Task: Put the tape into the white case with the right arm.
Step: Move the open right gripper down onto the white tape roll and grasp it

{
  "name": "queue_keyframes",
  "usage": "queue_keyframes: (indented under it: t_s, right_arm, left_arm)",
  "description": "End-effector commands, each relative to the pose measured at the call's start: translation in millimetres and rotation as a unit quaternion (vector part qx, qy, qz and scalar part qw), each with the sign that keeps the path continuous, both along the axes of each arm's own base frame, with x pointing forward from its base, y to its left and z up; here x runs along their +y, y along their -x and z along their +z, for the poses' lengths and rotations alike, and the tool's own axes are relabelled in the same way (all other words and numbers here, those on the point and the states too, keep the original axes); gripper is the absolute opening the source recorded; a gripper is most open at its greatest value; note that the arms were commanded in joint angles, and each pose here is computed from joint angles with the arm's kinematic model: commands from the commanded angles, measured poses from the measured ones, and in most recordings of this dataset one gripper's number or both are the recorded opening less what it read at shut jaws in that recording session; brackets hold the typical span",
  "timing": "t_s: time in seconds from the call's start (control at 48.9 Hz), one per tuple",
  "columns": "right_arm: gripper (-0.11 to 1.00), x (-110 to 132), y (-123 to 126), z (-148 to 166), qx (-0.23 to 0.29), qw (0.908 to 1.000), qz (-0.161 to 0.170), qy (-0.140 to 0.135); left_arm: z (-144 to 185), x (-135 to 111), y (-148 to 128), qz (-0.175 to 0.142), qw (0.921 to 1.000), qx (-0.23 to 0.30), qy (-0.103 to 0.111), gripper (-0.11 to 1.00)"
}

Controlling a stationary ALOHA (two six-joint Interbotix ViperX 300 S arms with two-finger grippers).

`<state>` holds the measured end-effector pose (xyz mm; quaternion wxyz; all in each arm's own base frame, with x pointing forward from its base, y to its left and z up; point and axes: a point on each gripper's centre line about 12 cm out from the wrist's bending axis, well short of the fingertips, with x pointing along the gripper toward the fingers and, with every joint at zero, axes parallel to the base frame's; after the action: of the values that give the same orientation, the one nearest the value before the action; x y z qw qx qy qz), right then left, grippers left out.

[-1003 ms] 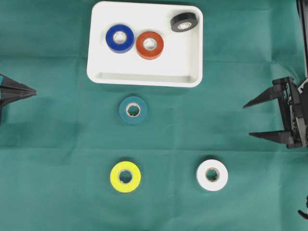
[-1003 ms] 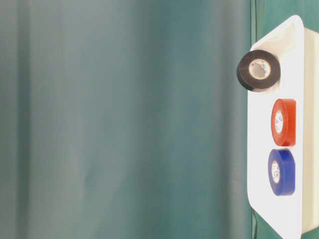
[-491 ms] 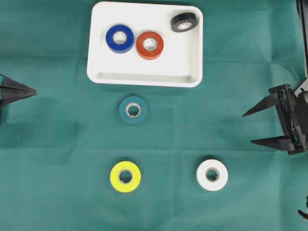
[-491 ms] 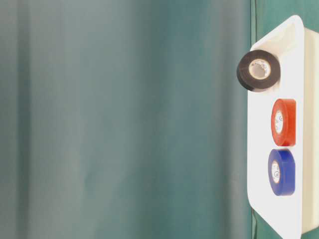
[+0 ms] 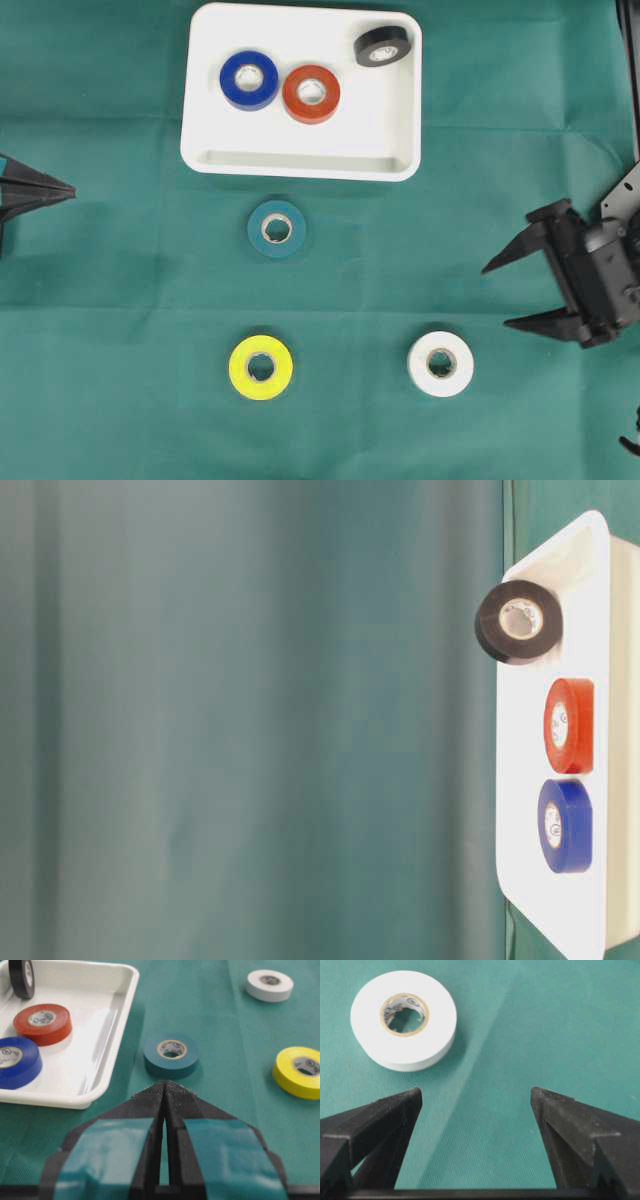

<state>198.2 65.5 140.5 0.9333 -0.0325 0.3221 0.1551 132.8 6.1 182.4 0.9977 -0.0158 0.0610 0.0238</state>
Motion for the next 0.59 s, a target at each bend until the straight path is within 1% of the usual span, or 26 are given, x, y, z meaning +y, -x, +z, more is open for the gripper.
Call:
queue_keyframes:
  t_s: [0.0, 0.368, 0.573]
  right_arm:
    - [0.64, 9.1, -18.4, 9.6, -0.015, 0.9998, 0.011, -0.008]
    - [0.64, 38.6, -62.8, -2.7, -0.002, 0.9984, 0.056, -0.008]
    - [0.64, 48.4, -76.2, -12.0, 0.013, 0.9978, 0.064, -0.006]
  left_arm:
    - [5.4, 0.3, -1.3, 0.001, 1.0000, -0.006, 0.000, 0.00]
    - [4.8, 0.3, -1.2, 0.001, 1.0000, -0.005, 0.001, 0.00]
    - [4.8, 0.3, -1.2, 0.001, 1.0000, -0.005, 0.001, 0.00]
